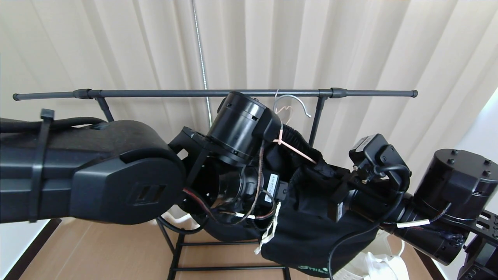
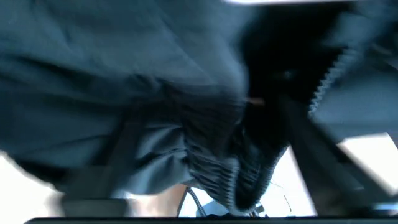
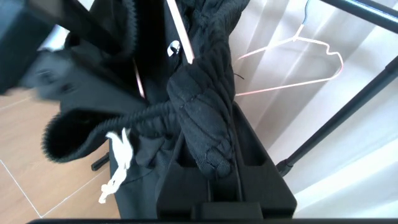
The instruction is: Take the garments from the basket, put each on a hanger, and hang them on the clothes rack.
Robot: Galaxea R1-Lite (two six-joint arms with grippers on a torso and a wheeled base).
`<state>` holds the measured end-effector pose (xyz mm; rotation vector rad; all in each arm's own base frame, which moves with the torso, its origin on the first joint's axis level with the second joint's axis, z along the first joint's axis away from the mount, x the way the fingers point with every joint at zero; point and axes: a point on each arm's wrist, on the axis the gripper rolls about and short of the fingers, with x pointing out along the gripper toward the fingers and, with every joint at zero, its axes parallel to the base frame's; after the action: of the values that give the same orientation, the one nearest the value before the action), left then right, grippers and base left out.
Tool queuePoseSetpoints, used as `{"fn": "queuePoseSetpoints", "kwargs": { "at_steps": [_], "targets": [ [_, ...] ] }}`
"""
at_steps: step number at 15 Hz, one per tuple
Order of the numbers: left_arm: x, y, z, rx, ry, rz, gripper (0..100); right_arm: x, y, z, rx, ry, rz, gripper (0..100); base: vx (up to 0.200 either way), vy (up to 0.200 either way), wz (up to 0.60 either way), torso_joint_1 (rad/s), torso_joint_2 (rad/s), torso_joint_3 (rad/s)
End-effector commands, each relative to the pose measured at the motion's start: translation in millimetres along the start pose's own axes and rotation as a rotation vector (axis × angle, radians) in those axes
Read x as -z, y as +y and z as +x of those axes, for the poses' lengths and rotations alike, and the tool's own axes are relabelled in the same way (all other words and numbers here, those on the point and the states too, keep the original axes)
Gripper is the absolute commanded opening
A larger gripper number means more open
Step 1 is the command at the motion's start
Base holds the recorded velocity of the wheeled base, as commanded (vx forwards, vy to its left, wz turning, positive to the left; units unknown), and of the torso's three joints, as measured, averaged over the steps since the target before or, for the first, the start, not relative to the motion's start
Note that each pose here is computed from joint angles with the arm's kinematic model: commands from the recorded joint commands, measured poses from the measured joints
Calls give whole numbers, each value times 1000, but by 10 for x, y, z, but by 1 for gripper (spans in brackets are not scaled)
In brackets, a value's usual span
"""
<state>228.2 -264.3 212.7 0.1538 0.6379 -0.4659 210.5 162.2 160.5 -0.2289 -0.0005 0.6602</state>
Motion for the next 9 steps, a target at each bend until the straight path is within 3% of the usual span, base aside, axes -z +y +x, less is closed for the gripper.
{"fn": "queuePoseSetpoints", "kwargs": {
  "at_steps": [1,5,9],
  "targets": [
    [-4,17,-227,19,-33,2,100,12,-1,11,-1,5,1,0,0,0,0,0,0,0],
    [66,168,-566,22,-66,19,100,48,-55,45,12,17,8,0,0,0,0,0,0,0],
    [126,392,-880,2,-111,42,100,98,-124,19,-43,19,12,0,0,0,0,0,0,0]
  ]
}}
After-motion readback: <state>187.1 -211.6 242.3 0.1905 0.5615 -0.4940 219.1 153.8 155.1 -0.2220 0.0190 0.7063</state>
